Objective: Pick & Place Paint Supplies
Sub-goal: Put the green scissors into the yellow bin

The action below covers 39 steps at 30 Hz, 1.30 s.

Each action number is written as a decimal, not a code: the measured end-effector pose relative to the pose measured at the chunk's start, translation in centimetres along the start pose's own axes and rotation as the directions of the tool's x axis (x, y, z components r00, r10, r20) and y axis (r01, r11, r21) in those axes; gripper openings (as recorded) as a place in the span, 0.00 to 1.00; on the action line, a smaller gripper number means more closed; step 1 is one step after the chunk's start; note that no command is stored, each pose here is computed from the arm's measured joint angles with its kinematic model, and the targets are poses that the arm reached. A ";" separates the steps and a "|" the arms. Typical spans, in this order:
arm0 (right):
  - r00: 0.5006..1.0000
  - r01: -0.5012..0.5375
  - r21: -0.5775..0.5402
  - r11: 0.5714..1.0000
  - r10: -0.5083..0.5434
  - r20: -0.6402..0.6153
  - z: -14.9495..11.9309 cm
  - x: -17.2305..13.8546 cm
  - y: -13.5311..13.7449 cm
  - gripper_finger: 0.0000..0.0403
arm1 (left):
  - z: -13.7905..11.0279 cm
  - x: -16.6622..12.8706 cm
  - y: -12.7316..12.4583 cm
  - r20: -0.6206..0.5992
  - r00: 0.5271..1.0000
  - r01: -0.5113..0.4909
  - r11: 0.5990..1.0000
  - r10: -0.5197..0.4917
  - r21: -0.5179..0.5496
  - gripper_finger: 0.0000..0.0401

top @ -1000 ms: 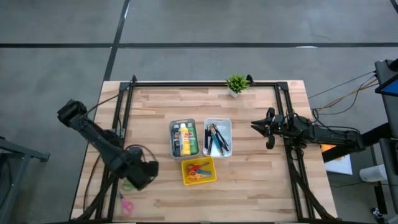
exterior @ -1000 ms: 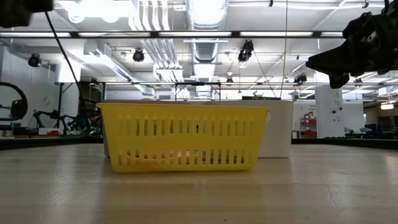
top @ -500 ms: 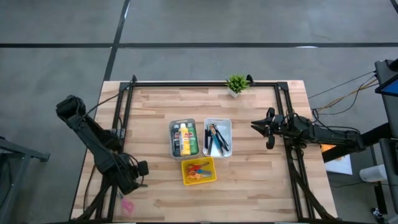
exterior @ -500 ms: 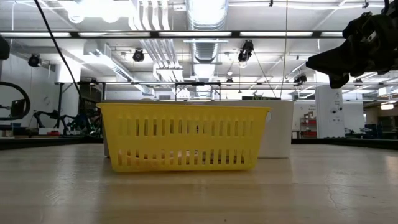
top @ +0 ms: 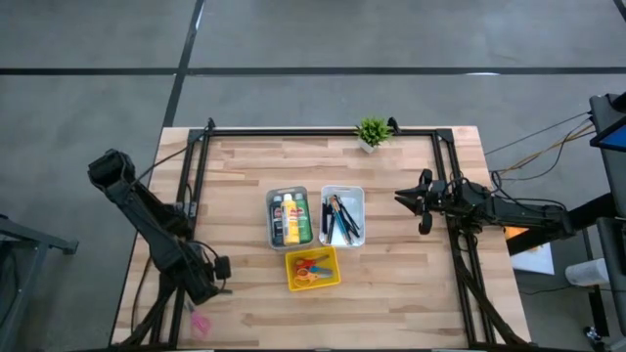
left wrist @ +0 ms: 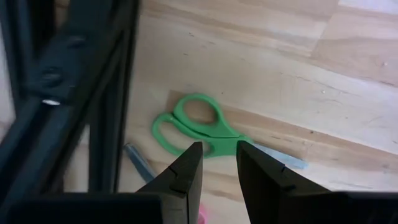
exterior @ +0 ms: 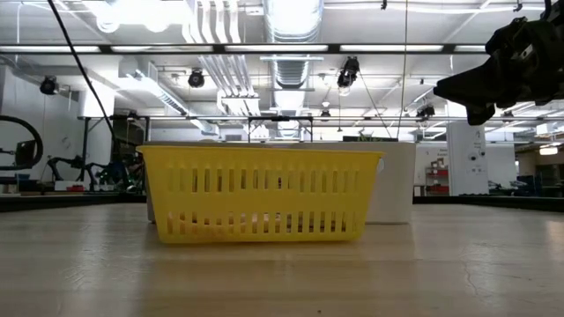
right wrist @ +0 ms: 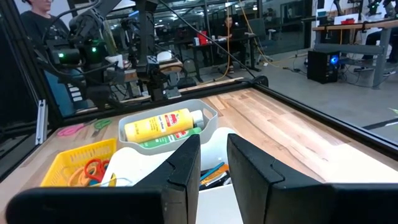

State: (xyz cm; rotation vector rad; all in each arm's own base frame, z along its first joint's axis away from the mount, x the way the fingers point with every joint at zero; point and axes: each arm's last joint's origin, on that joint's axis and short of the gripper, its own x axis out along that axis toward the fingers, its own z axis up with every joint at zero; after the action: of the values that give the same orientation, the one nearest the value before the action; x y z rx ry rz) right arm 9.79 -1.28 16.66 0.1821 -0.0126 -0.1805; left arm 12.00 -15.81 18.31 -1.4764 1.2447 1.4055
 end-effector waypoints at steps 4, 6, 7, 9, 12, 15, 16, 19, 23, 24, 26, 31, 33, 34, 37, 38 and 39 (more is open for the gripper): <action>1.000 0.000 0.000 1.000 0.000 0.000 0.0 0.0 0.0 0.19 | 0.3 1.5 -0.1 -0.046 0.999 0.018 0.999 -0.017 0.030 0.25; 1.000 0.000 0.000 1.000 0.000 0.000 0.0 0.0 0.0 0.19 | 0.5 2.2 -0.1 -0.077 0.997 0.010 0.998 -0.006 0.061 0.25; 1.000 0.000 0.000 1.000 0.000 0.000 0.0 0.0 0.0 0.19 | 0.6 2.5 -0.1 -0.086 0.996 0.007 0.998 -0.001 0.068 0.25; 1.000 0.000 0.000 1.000 0.000 0.000 0.0 0.0 0.0 0.19 | 0.9 3.0 0.0 -0.099 0.995 -0.007 0.998 0.014 0.067 0.25; 1.000 0.000 0.000 1.000 0.000 0.000 0.0 0.0 0.0 0.19 | 1.1 3.2 -0.1 -0.098 0.995 -0.015 0.998 0.021 0.061 0.25; 1.000 0.000 0.000 1.000 0.000 0.000 0.0 0.0 0.0 0.19 | 1.4 3.3 -0.2 -0.086 0.996 -0.017 0.999 0.021 0.048 0.25; 1.000 0.000 0.000 1.000 0.000 0.000 0.0 0.0 0.0 0.19 | 1.5 3.4 -0.3 -0.082 0.996 -0.019 0.999 0.023 0.043 0.25; 1.000 0.000 0.000 1.000 0.000 0.000 0.0 0.0 0.0 0.19 | 2.0 3.9 -0.3 -0.071 0.997 -0.027 0.999 0.029 0.029 0.25; 1.000 0.000 0.000 1.000 0.000 0.000 0.0 0.0 0.0 0.19 | 2.5 4.1 -0.7 -0.063 0.998 -0.021 0.999 0.023 0.030 0.25; 1.000 0.000 0.000 1.000 0.000 0.000 0.0 0.0 0.0 0.19 | 2.5 4.1 -0.9 -0.065 0.998 -0.016 0.999 0.019 0.034 0.25; 1.000 0.000 0.000 1.000 0.000 0.000 0.0 0.0 0.0 0.19 | 2.7 4.1 -1.2 -0.056 0.998 -0.006 0.999 0.008 0.031 0.25; 1.000 0.000 0.000 1.000 0.000 0.000 0.0 0.0 0.0 0.19 | 2.9 4.1 -1.7 -0.061 0.998 0.024 0.999 -0.022 0.029 0.25; 1.000 0.000 0.000 1.000 0.000 0.000 0.0 0.0 0.0 0.19 | 2.7 4.1 -1.9 -0.092 0.995 0.031 0.999 -0.029 0.022 0.25; 1.000 0.000 0.000 1.000 0.000 0.000 0.0 0.0 0.0 0.19 | 2.5 4.1 -1.9 -0.113 0.993 0.022 0.999 -0.020 0.023 0.25; 1.000 0.000 0.000 1.000 0.000 0.000 0.0 0.0 0.0 0.19 | 2.5 3.8 -1.8 -0.146 0.989 -0.012 0.999 0.017 0.031 0.25; 1.000 0.000 0.000 1.000 0.000 0.000 0.0 0.0 0.0 0.19 | 2.4 3.7 -1.7 -0.157 0.987 -0.022 0.999 0.027 0.033 0.25; 1.000 0.000 0.000 1.000 0.000 0.000 0.0 0.0 0.0 0.19 | 2.5 3.6 -1.7 -0.158 0.987 -0.026 0.999 0.031 0.034 0.25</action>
State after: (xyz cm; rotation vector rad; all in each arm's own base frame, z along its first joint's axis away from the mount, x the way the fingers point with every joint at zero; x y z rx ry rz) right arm 9.79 -1.28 16.66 0.1821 -0.0129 -0.1805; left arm 12.67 -13.57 14.21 -1.5798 1.3845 1.3008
